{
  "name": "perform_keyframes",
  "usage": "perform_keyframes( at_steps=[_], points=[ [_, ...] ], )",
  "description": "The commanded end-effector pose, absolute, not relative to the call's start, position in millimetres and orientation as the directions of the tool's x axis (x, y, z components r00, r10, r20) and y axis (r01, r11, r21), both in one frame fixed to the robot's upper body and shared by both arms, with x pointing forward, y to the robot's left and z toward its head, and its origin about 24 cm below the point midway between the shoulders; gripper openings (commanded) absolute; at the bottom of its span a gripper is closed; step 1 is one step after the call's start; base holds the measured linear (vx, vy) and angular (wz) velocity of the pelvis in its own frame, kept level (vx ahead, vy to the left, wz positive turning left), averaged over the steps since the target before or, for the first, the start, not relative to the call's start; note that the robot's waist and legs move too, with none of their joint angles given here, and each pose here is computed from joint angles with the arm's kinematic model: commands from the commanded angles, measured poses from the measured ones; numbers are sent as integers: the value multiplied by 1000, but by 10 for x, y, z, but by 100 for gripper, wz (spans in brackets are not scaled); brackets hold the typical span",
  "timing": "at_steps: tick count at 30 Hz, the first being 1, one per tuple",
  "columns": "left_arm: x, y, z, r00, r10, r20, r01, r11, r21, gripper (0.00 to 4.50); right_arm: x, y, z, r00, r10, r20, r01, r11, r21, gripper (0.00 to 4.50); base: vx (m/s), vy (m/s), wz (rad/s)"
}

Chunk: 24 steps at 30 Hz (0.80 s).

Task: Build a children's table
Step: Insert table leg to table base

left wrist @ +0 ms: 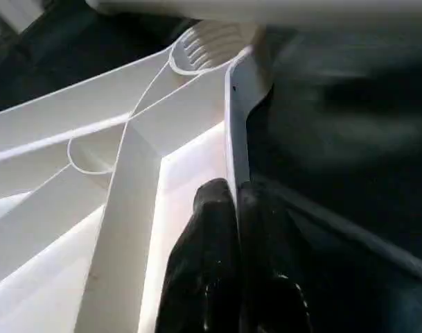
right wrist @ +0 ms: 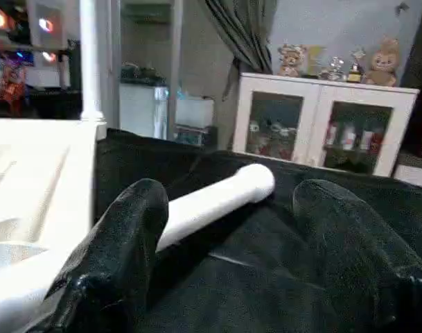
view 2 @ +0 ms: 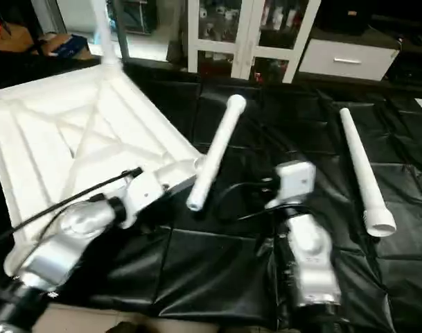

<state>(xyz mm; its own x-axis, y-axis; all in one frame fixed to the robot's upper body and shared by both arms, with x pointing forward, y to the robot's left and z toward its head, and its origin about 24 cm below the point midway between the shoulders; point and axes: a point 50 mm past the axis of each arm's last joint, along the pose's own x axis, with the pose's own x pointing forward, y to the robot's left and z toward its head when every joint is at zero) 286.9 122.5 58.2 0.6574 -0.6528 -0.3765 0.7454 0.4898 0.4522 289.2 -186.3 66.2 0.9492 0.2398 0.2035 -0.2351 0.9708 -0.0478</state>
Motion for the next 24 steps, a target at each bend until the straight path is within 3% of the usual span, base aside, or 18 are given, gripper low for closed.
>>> perform_keyframes(
  at_steps=[1, 6, 10, 13, 14, 16, 24],
  points=[
    [2814, 1072, 715, 612, -742, -273, 761, 459, 458, 0, 2914, -1912, 698, 957, 220, 191, -218, 975, -32, 325, 0, 0, 0],
    [2720, 977, 775, 503, -835, -224, 811, 365, 457, 0, 3042, -2090, 774, 979, 183, 85, -182, 983, -23, 325, 0, 0, 0],
    [2721, 950, 782, 485, -846, -221, 814, 343, 469, 0, 3080, -2104, 790, 981, 186, 56, -185, 982, -26, 325, 0, 0, 0],
    [2751, 958, 775, 497, -838, -228, 800, 340, 495, 0, 3143, -2112, 764, 983, 179, -32, -179, 984, 14, 325, 0, 0, 0],
    [2756, 964, 777, 497, -837, -228, 800, 341, 493, 45, 3154, -2113, 761, 983, 181, -45, -179, 983, 28, 336, 0, 0, 0],
    [2794, 1033, 820, 503, -834, -227, 811, 365, 458, 56, 3284, -2139, 783, 968, 193, -163, -177, 979, 104, 357, 0, 0, 0],
    [2816, 1070, 971, 490, -857, -158, 819, 391, 421, 109, 3484, -2224, 1003, 952, 194, -238, -181, 981, 77, 415, 0, 0, 0]
  ],
)
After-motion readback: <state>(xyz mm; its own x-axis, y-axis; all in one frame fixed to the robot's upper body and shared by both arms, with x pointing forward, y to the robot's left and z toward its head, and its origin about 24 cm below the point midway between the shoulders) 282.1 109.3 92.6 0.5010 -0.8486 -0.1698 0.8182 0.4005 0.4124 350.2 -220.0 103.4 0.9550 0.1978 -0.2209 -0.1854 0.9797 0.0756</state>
